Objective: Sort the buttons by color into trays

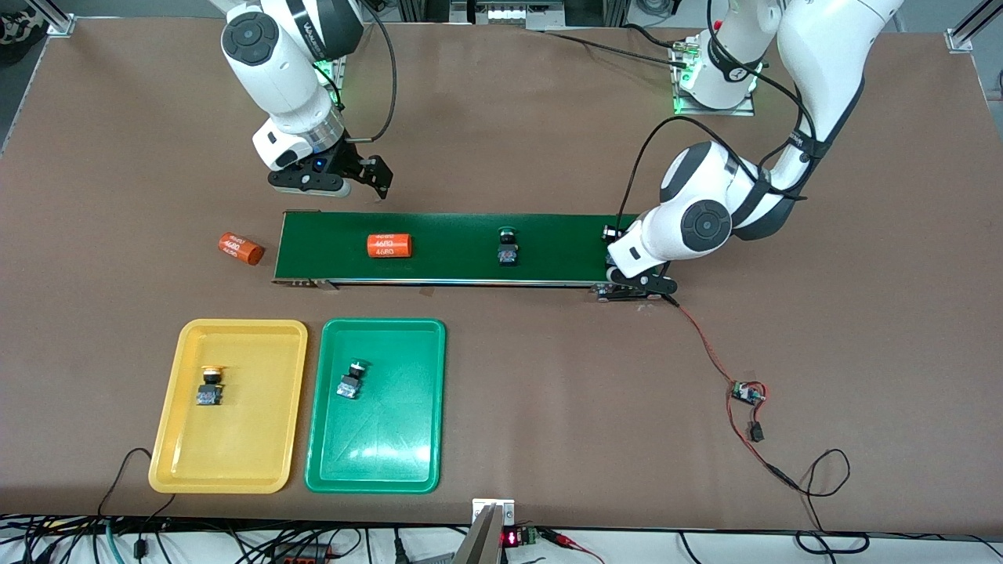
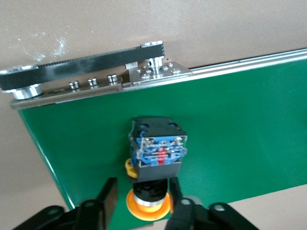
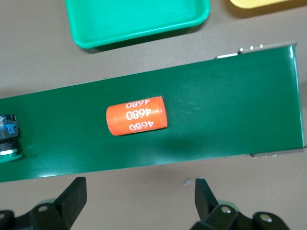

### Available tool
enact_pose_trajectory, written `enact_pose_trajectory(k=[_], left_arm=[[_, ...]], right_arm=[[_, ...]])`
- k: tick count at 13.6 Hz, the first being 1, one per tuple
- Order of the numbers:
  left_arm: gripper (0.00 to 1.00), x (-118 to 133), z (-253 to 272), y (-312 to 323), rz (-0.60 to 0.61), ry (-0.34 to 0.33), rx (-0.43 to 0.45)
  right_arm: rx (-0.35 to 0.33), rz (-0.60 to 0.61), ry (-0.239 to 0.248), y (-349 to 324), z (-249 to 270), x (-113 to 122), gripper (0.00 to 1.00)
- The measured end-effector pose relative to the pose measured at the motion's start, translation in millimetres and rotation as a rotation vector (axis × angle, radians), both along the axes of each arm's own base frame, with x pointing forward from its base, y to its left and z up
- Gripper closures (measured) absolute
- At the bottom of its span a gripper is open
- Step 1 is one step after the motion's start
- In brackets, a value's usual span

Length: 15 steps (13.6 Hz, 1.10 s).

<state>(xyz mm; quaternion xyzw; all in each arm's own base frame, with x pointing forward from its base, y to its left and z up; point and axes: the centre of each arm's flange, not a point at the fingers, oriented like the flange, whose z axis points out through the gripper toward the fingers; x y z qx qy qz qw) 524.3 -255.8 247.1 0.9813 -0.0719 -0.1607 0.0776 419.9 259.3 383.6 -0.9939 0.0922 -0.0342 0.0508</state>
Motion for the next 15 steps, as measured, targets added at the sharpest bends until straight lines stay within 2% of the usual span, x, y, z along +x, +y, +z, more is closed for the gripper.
enact_pose_trajectory(k=[2, 4, 7, 10, 12, 15], left_arm=[[0.2, 4.1, 4.1, 1.5, 0.006, -0.013, -0.002], [0.01, 15.0, 20.0, 7.5, 0.024, -0.053, -0.001], [0.0, 56.2, 74.2, 47.1, 0.108, -0.177, 0.014], [0.0, 83.2, 122.3, 101.2, 0.201, -0.266, 0.051], [0.0, 92.1, 148.5, 139.1, 0.261, -0.3, 0.08], [0.0, 97.6, 200.8, 187.7, 0.31, -0.3, 0.136]], right_arm=[[-0.027, -0.016, -0.011, 11.8, -0.4, -7.6, 0.0], [-0.047, -0.025, -0.017, 21.7, -2.6, -14.0, 0.0], [-0.049, -0.013, -0.036, 32.1, -7.6, -16.4, 0.0], [-0.04, 0.039, -0.054, 47.1, -15.3, -11.3, 0.0], [-0.036, 0.076, -0.049, 62.2, -20.6, -5.4, 0.0], [-0.033, 0.11, -0.031, 73.0, -32.7, 5.3, 0.0]])
